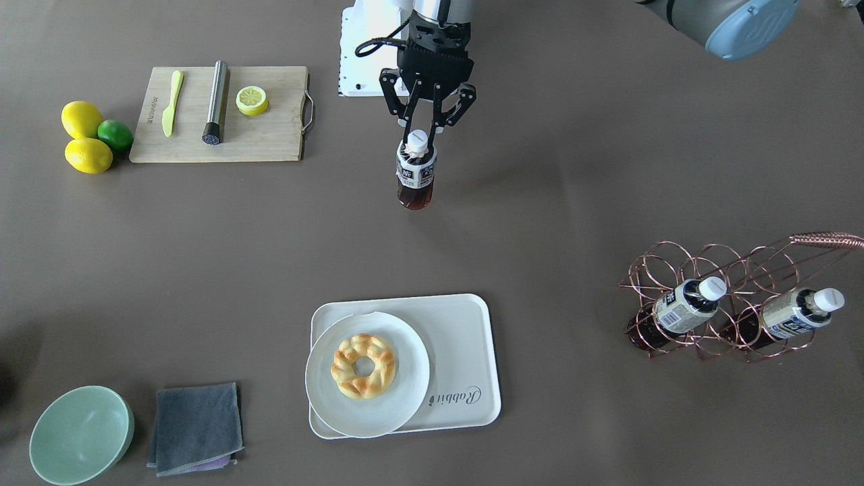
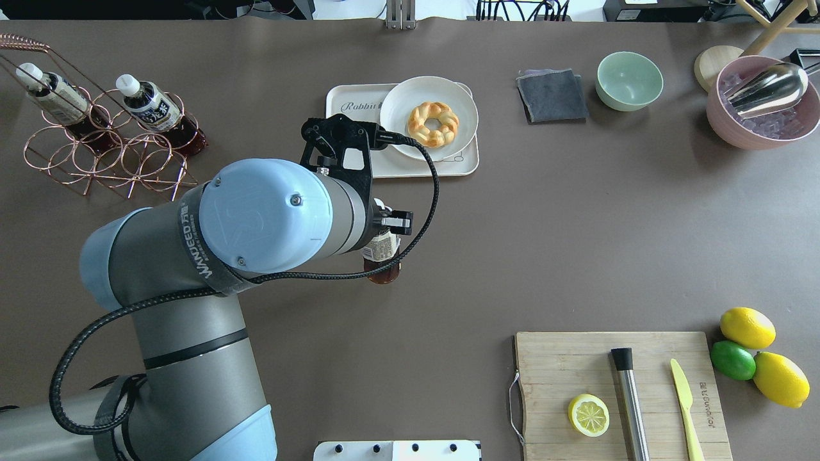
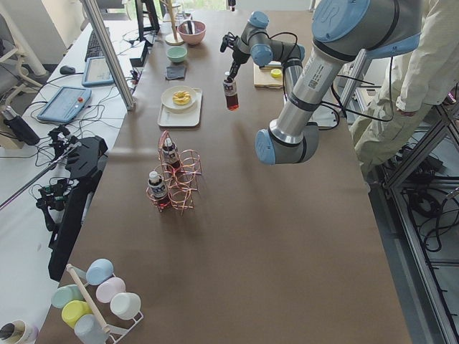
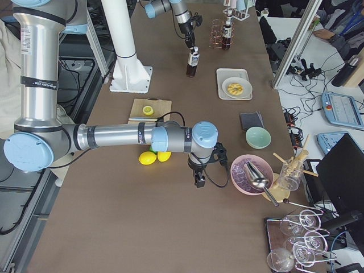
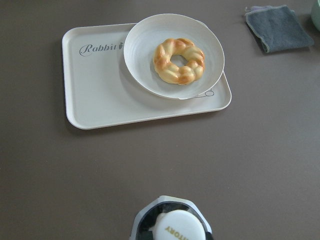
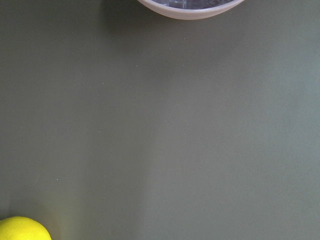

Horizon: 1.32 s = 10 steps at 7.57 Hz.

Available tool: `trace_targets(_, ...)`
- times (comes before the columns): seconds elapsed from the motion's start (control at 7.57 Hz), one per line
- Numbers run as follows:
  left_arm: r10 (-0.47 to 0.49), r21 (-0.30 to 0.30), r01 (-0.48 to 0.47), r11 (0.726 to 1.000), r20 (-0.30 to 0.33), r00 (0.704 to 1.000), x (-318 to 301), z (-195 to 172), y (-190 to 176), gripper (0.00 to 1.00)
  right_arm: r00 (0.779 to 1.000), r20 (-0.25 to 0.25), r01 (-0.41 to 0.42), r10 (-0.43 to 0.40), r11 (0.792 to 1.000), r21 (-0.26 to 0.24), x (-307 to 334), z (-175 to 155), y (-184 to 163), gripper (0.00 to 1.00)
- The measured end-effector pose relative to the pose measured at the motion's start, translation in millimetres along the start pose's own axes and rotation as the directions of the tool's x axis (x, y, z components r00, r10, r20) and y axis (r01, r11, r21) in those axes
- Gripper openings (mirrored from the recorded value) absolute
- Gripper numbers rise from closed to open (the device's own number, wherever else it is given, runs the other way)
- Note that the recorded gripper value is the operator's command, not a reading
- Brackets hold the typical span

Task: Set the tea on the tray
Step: 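Carry the bottle with the left gripper and set it on the table near the tray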

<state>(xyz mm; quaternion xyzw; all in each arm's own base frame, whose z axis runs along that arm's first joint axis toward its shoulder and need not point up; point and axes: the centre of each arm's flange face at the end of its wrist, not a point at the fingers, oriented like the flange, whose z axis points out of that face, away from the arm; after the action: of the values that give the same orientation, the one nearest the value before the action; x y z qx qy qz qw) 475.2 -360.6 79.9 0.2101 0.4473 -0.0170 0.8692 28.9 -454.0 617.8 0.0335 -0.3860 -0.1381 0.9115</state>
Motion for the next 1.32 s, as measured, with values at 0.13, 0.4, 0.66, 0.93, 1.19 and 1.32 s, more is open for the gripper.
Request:
trace_targets(0.13, -0.003, 0.000, 0.003, 1.000, 0.005, 1.000, 4.4, 4.6, 2.8, 0.00, 1.000, 0.001, -0.001, 0.001, 1.000, -0.001, 0.3, 0.5, 0.2, 1.00)
trace_targets(0.4, 0.001, -0.010, -0.001, 1.000, 0.013, 1.000, 14.8, 15.4, 9.2, 0.00, 1.000, 0.001, -0.003, 0.003, 1.000, -0.002, 0.5, 0.7, 0.3, 1.00)
trace_targets(0.66, 0.004, -0.010, -0.003, 1.000, 0.014, 1.000, 21.2, 19.1, 11.2, 0.00, 1.000, 0.002, -0.005, 0.005, 1.000, -0.003, 0.9, 1.1, 0.4, 1.00)
trace_targets(0.93, 0.005, -0.013, -0.005, 1.000, 0.015, 1.000, 22.8, 21.2, 13.4, 0.13, 1.000, 0.002, -0.007, 0.007, 1.000, -0.003, 1.4, 1.2, 0.6, 1.00)
trace_targets(1.19, 0.008, -0.002, -0.008, 1.000, 0.019, 1.000, 22.9, 24.5, 15.4, 0.58, 1.000, 0.001, -0.008, 0.008, 1.000, -0.003, 1.5, 1.3, 0.6, 1.00)
trace_targets(1.32, 0.008, 0.002, -0.008, 1.000, 0.017, 1.000, 24.3, 26.5, 16.7, 0.75, 1.000, 0.001, -0.008, 0.008, 1.000, -0.003, 1.5, 1.3, 0.6, 1.00)
